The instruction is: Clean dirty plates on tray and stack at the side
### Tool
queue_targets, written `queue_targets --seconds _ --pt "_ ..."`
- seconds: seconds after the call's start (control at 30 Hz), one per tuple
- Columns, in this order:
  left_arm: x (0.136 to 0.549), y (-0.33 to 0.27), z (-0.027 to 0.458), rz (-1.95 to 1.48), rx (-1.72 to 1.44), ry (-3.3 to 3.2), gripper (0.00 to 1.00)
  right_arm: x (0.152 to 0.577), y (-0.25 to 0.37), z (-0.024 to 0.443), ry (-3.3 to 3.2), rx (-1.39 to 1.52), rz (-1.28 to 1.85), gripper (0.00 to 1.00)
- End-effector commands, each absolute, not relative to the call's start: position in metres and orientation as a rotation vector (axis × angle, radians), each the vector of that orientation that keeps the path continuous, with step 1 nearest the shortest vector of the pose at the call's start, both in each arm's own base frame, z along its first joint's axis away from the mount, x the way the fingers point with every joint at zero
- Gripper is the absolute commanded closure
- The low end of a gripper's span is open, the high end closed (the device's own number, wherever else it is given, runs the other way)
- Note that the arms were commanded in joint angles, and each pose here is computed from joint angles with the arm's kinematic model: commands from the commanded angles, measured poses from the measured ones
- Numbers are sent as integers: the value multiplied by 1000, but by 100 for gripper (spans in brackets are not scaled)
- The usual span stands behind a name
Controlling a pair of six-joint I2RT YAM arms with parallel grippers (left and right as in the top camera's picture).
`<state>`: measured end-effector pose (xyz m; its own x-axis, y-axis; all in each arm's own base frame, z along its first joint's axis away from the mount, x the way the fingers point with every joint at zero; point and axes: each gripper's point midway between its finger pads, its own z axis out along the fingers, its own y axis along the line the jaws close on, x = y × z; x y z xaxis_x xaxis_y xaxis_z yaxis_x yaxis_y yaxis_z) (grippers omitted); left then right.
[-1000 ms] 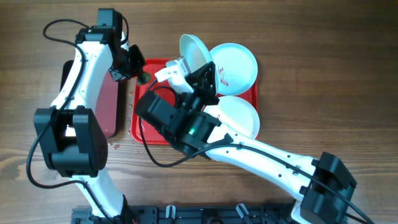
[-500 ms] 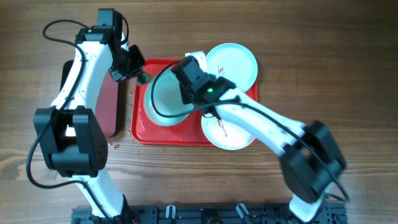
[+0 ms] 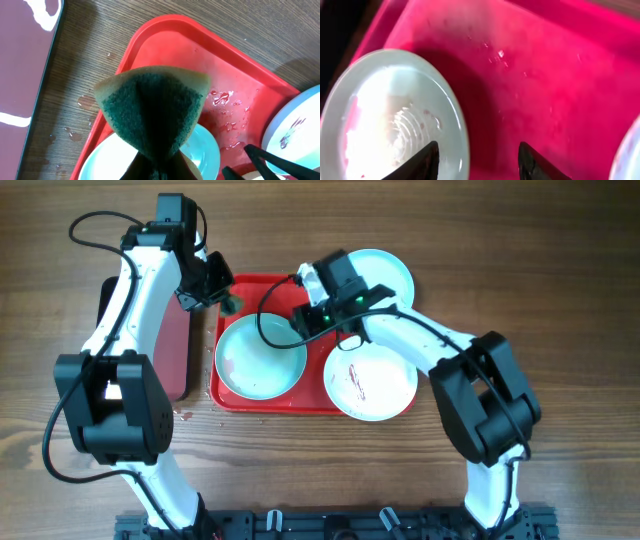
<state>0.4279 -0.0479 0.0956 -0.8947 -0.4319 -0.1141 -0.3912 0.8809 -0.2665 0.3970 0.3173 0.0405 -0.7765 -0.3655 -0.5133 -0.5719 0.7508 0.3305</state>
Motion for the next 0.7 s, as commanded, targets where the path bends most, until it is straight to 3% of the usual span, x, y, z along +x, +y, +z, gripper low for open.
queue_targets --seconds 0.0,0.1,0.3,0.47,0.67 --pt "432 -46 108 -358 -640 2843 96 384 337 25 2500 -833 771 58" --pt "432 -46 108 -358 -640 2843 97 383 333 8 2571 -760 757 76" --pt "432 -46 108 -358 -640 2843 96 392 314 -5 2672 -556 614 96" --pt "423 -62 95 -355 -603 2903 96 409 266 -18 2759 23 317 96" --pt "386 -100 50 -325 -498 3022 96 407 260 -20 2776 111 298 96"
